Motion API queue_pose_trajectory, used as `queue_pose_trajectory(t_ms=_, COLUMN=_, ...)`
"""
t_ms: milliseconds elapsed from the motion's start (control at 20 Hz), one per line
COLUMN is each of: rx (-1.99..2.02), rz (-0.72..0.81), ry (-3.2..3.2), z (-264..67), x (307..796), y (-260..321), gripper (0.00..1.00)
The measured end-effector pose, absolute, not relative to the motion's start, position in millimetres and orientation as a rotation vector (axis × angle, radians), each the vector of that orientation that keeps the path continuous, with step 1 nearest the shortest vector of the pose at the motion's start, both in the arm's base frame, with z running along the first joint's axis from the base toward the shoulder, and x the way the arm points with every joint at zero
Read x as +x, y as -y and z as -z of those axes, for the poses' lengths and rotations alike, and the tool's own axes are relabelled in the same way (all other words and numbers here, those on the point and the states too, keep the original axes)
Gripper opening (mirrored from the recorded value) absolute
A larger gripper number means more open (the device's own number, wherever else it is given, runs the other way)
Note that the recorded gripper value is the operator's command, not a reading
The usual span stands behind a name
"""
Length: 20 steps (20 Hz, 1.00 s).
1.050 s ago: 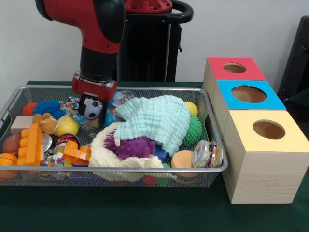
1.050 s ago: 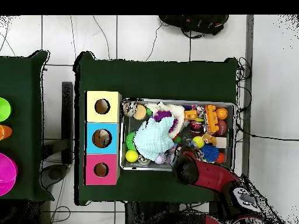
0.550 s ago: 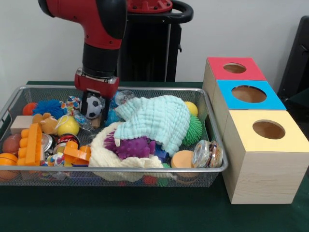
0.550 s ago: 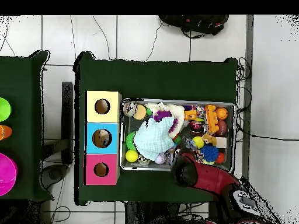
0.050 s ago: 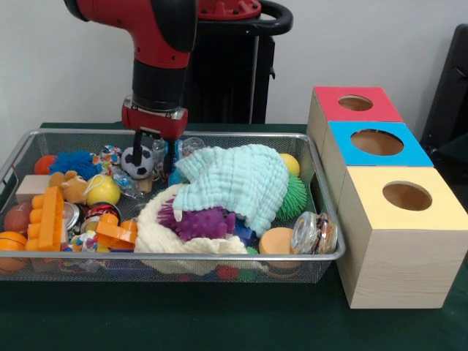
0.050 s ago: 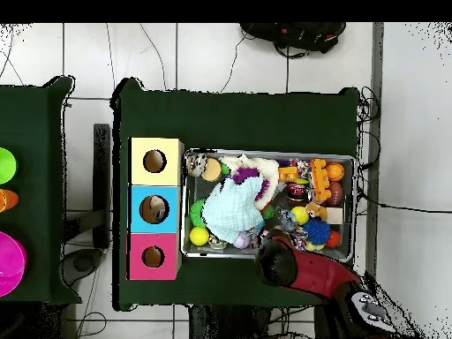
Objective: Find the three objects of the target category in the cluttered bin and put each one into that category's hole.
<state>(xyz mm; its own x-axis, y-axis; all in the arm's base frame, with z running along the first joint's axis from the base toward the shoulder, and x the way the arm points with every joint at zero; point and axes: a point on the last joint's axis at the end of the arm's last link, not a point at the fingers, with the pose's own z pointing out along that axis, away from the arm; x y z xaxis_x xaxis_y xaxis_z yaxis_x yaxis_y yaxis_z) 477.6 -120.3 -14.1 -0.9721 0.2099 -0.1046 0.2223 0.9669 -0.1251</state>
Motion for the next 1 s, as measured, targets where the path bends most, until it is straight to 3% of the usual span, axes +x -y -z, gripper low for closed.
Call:
queue_pose_trajectory(t_ms=550, rx=0.333, rz=0.076, ry=-3.046, z=38, x=515, y=139, gripper=1.0)
queue_pose_trajectory(t_ms=1000, rx=-0.072, rz=-0.087, ry=-3.215, z=44, x=554, y=95, gripper=1.0)
